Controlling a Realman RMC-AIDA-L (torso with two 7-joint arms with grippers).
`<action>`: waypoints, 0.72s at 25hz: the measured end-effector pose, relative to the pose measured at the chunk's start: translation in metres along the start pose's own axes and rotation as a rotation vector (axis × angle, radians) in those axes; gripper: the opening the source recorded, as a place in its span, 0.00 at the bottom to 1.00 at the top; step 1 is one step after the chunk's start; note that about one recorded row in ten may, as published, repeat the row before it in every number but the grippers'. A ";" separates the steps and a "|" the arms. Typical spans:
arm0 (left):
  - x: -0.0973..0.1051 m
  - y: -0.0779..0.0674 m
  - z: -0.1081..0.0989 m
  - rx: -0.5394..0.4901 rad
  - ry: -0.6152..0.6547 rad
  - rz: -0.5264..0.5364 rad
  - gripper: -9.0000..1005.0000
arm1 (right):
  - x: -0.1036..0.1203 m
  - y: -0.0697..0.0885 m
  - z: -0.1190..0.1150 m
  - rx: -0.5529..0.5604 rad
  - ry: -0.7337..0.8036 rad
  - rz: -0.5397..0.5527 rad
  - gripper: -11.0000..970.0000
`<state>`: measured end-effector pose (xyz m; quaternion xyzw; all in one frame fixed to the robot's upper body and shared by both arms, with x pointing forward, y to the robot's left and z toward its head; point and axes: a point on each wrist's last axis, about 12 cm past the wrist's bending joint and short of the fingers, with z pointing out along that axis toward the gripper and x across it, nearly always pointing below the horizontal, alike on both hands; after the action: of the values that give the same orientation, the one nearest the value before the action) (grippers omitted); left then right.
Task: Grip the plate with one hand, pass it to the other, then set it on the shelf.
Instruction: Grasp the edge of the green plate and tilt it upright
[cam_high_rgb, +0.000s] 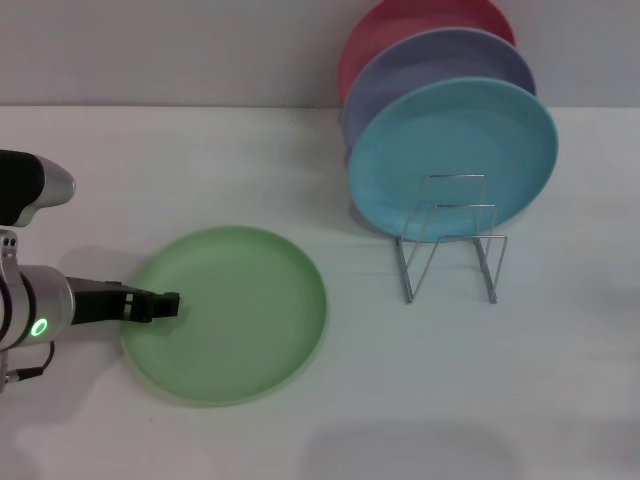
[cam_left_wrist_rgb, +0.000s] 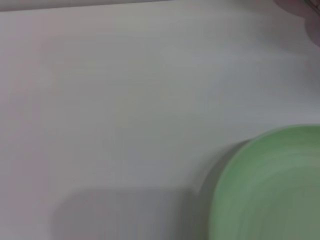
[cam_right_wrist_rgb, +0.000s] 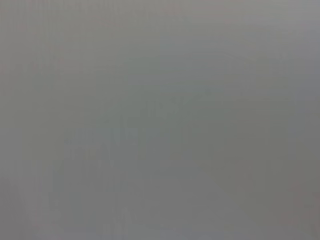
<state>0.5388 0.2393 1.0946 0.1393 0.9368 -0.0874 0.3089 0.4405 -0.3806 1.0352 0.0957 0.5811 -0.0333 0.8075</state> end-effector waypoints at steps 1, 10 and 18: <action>0.000 0.000 0.001 0.001 0.004 0.001 0.72 | 0.000 0.000 0.000 0.000 0.000 0.000 0.75; 0.002 0.000 0.003 0.005 0.029 0.006 0.69 | 0.000 0.000 -0.001 0.001 0.001 -0.002 0.75; 0.000 -0.004 0.003 0.010 0.021 0.018 0.45 | 0.000 -0.001 -0.001 0.002 0.000 -0.003 0.75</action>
<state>0.5395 0.2350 1.0929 0.1502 0.9382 -0.0879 0.2992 0.4390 -0.3813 1.0350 0.0955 0.5814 -0.0352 0.8072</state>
